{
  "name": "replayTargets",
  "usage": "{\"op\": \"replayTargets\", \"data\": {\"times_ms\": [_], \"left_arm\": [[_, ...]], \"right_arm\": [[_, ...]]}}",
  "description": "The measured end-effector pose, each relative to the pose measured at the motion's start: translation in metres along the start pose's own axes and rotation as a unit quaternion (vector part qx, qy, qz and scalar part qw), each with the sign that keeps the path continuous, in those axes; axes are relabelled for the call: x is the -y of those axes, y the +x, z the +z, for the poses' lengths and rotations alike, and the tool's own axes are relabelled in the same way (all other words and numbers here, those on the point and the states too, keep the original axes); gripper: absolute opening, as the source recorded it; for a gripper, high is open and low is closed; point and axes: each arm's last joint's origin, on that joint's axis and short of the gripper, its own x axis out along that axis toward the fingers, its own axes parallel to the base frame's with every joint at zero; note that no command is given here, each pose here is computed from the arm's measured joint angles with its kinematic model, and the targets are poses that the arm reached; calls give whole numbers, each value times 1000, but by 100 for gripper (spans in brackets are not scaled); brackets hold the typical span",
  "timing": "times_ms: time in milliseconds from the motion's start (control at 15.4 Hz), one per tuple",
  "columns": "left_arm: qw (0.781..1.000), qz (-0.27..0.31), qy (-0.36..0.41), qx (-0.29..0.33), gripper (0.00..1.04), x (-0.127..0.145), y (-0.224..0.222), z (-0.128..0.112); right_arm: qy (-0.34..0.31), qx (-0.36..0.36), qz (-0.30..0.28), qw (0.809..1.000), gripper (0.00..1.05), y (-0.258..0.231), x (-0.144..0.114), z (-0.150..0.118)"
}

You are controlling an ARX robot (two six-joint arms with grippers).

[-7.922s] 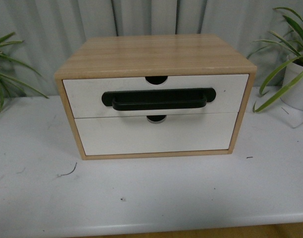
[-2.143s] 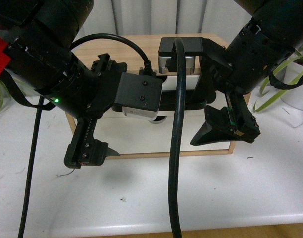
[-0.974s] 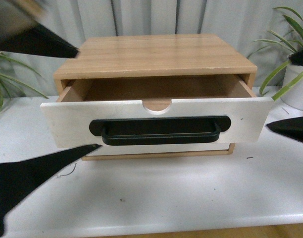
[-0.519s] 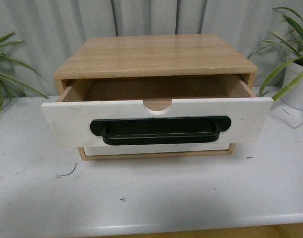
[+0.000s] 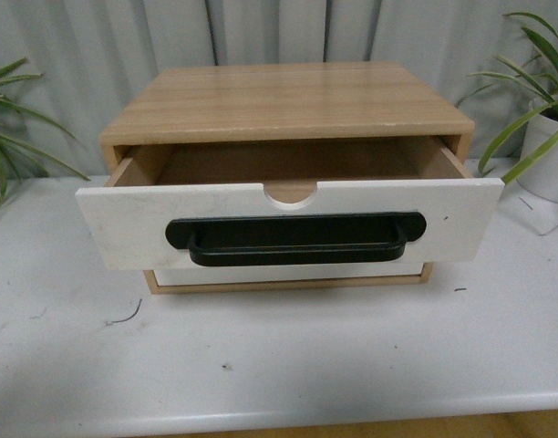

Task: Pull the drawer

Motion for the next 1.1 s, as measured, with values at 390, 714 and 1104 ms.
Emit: {"op": "replayTargets", "data": {"times_ms": [390, 714, 1104], "left_arm": [[1000, -1, -1, 8, 2, 15, -14, -9], [1000, 1, -1, 0, 2, 15, -14, -11], [1000, 0, -1, 1, 2, 15, -14, -11]], "right_arm": [[-2, 8, 0, 1000, 2, -6, 0, -9], [-3, 3, 1, 1000, 2, -16, 0, -12], [-3, 4, 1, 1000, 2, -16, 0, -12]]}}
